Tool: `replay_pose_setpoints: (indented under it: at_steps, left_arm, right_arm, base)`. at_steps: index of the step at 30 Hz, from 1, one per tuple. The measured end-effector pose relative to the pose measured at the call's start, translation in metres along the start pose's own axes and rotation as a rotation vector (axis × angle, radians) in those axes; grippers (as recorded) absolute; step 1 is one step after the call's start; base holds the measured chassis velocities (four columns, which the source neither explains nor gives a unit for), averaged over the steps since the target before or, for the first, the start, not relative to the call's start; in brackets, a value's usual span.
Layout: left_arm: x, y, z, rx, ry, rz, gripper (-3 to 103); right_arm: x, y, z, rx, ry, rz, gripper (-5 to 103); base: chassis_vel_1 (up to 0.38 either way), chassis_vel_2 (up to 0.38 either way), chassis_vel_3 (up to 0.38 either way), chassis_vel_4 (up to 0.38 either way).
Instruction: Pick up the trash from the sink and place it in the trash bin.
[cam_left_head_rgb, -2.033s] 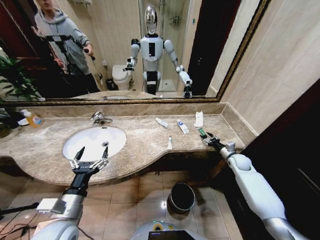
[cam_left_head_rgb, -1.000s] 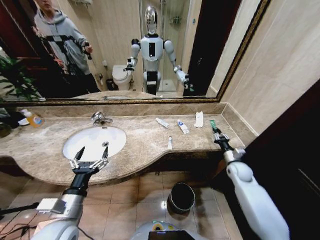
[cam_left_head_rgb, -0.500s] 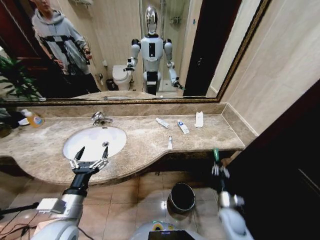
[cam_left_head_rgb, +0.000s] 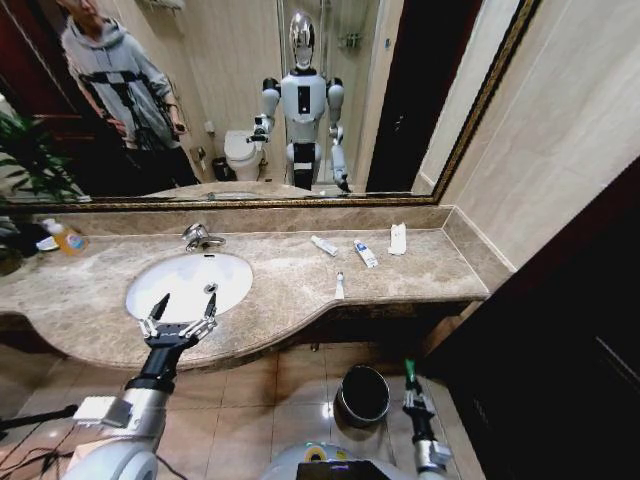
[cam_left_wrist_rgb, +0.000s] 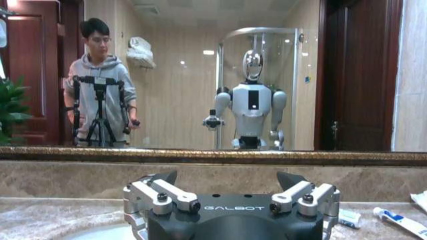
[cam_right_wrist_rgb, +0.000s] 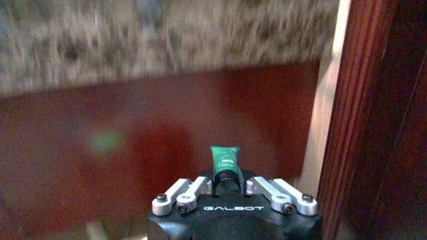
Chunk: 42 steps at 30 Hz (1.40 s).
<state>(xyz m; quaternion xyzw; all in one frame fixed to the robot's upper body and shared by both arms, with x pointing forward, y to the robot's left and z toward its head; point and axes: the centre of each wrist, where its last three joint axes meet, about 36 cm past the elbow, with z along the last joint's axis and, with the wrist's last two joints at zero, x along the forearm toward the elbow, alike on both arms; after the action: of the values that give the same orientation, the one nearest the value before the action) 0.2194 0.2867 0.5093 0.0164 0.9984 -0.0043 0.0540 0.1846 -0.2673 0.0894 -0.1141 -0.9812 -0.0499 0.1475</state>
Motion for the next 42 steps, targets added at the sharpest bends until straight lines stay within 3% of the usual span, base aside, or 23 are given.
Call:
replay_pose_setpoints:
  at_steps: [11, 19, 27, 29, 32, 35, 42]
  left_arm:
    - [0.0, 0.0, 0.0, 0.0, 0.0, 0.0, 100]
    - [0.0, 0.0, 0.0, 0.0, 0.0, 0.0, 100]
    - [0.0, 0.0, 0.0, 0.0, 0.0, 0.0, 100]
    - [0.0, 0.0, 0.0, 0.0, 0.0, 0.0, 100]
    - [0.0, 0.0, 0.0, 0.0, 0.0, 0.0, 100]
    - [0.0, 0.0, 0.0, 0.0, 0.0, 0.0, 100]
    - [0.0, 0.0, 0.0, 0.0, 0.0, 0.0, 100]
  right_arm:
    - [-0.023, 0.005, 0.07, 0.136, 0.237, -0.121, 21]
    - [-0.044, 0.017, 0.071, 0.103, 0.369, -0.194, 21]
    - [-0.068, 0.024, 0.063, 0.088, 0.405, -0.234, 21]
    - [-0.07, 0.026, 0.063, 0.103, 0.407, -0.248, 21]
    - [-0.067, 0.031, 0.065, 0.193, 0.404, -0.295, 21]
    - [-0.064, 0.03, 0.068, 0.214, 0.412, -0.323, 21]
    - [-0.058, 0.055, 0.074, 0.155, 0.472, -0.325, 21]
  base:
    - [0.0, 0.0, 0.0, 0.0]
    - [0.0, 0.0, 0.0, 0.0]
    - [0.0, 0.0, 0.0, 0.0]
    - [0.0, 0.0, 0.0, 0.0]
    - [0.0, 0.0, 0.0, 0.0]
    - [0.0, 0.0, 0.0, 0.0]
    - [0.0, 0.0, 0.0, 0.0]
